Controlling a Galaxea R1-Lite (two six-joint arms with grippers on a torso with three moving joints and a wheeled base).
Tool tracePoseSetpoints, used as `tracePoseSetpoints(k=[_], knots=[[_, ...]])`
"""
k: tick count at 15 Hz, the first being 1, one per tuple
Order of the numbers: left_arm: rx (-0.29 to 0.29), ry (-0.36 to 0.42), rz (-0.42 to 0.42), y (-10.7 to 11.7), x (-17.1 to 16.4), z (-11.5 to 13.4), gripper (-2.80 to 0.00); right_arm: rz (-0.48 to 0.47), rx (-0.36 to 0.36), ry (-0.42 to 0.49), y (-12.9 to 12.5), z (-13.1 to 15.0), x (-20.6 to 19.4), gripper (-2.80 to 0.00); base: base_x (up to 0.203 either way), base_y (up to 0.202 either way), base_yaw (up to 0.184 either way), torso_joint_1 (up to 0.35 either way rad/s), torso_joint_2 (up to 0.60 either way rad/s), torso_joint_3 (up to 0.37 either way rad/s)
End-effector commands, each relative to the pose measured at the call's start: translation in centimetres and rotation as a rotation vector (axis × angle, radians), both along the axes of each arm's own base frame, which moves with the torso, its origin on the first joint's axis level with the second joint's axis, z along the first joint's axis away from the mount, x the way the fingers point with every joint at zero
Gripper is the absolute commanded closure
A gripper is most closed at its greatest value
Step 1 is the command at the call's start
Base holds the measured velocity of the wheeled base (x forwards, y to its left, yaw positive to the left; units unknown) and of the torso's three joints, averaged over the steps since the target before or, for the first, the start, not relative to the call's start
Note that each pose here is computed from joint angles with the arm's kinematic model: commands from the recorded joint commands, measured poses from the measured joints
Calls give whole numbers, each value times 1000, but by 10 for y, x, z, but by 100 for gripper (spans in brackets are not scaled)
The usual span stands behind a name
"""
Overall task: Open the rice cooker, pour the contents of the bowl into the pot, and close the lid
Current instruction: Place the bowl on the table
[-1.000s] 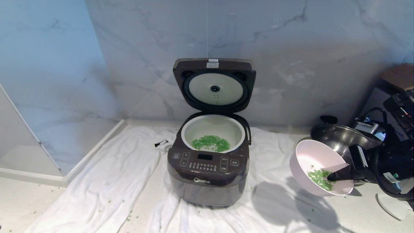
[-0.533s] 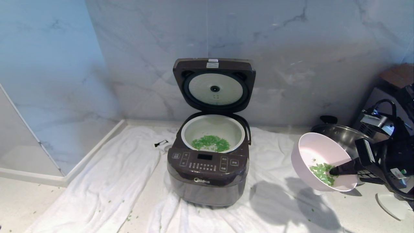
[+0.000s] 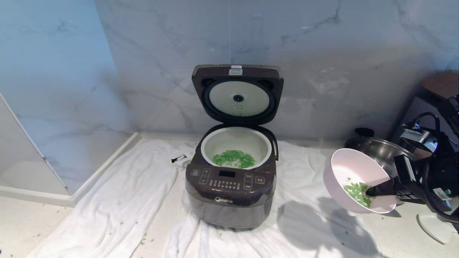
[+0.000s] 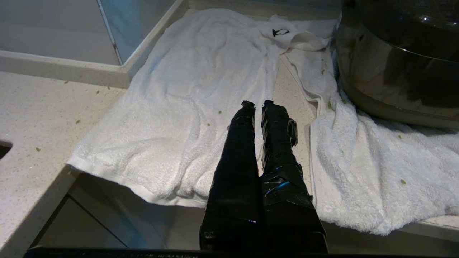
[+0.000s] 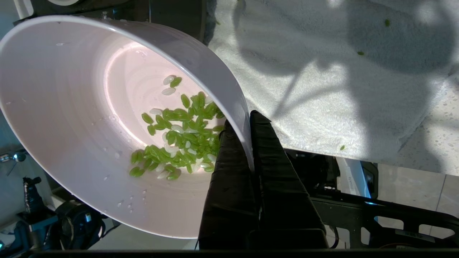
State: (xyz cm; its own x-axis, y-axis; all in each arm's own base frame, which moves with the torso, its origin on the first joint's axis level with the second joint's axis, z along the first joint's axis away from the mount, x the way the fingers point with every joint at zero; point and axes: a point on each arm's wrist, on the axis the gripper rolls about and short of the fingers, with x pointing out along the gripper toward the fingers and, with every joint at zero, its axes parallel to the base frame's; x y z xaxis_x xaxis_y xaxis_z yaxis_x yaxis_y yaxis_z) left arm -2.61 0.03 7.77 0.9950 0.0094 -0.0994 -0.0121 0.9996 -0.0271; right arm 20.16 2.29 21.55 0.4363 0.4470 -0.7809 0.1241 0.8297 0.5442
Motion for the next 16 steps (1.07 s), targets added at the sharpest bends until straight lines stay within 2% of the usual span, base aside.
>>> tracePoseSetpoints(k=[1,7,14,16], knots=[[-1,0,1,0,0,0,0,1,2,7,0,-1,0,0,0,0,0,0,0,0],[-1,0,0,0,0,0,0,1,2,11,0,-2,0,0,0,0,0,0,0,0],[-1,0,1,0,0,0,0,1,2,7,0,-1,0,0,-181,0,-3,0,4,2],[-1,0,0,0,0,0,0,0,1,8,0,-1,0,0,-55,0,-4,-6,-1,3]])
